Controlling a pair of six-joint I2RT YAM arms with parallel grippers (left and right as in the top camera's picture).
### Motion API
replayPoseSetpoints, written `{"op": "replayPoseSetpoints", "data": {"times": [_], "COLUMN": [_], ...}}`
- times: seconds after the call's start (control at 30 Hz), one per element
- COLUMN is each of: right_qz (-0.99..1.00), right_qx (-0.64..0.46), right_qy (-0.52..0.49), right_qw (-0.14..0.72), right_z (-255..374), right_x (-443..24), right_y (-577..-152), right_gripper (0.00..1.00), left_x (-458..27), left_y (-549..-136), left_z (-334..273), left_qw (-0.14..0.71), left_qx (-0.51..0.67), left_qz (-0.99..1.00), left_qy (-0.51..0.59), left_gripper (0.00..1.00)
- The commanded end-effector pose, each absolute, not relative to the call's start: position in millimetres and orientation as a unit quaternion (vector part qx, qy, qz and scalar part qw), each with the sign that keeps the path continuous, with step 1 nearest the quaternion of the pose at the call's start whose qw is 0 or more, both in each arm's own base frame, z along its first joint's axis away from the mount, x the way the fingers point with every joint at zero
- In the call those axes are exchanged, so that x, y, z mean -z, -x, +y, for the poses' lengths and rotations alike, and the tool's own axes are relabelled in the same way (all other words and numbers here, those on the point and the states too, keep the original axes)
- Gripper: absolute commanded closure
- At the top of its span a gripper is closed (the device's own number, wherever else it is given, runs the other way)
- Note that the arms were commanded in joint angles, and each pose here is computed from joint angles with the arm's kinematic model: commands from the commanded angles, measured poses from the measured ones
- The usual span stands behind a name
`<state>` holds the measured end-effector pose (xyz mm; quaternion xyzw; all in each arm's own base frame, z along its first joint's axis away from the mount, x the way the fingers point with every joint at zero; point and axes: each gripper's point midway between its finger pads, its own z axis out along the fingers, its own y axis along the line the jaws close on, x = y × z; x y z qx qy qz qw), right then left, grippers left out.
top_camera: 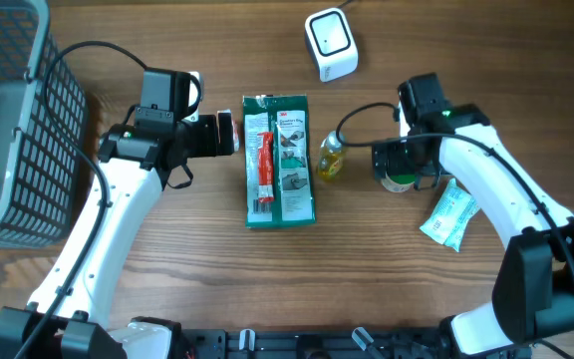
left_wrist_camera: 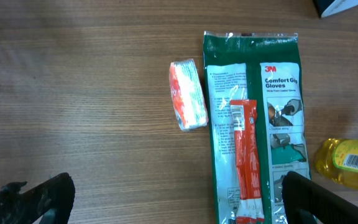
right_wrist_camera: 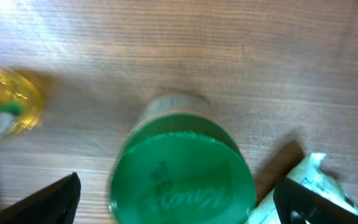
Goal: Scan the item barcode
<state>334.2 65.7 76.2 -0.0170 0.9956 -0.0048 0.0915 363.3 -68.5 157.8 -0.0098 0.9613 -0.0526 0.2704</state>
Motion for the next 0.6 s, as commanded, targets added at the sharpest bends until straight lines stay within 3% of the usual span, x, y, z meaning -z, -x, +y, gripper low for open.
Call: {"op": "replayPoseSetpoints", "data": {"times": [0.0, 0.1, 0.27, 0.57], "right_qz": [0.99, 0.992, 0.997, 1.0], "right_qx": [-0.052, -0.03, 0.022, 0.013], "right_qy": [-0.031, -0.053, -0.065, -0.017], "right_qw": [0.125, 0.111, 0.047, -0.007], "right_z": [85.8, 77.3, 60.4, 67.3], "right_x": [-122.6, -123.1, -79.0, -23.1], "right_y": [-360.3, -353.8, -331.2, -325.3], "right_gripper": [0.0, 0.0, 0.0, 0.0], "left_x": [-164.0, -164.0, -164.0, -164.0], "left_y": [-366.2, -366.2, -366.2, -366.2], "left_z": [-66.7, -66.7, -66.7, -66.7], "left_qw": [0.28, 0.28, 0.28, 0.28], "left_qx": [0.049, 0.049, 0.049, 0.049], "left_qz": [0.959, 0.959, 0.959, 0.959], "left_qy": [0.01, 0.01, 0.01, 0.01], "left_gripper": [0.0, 0.0, 0.0, 0.0]}}
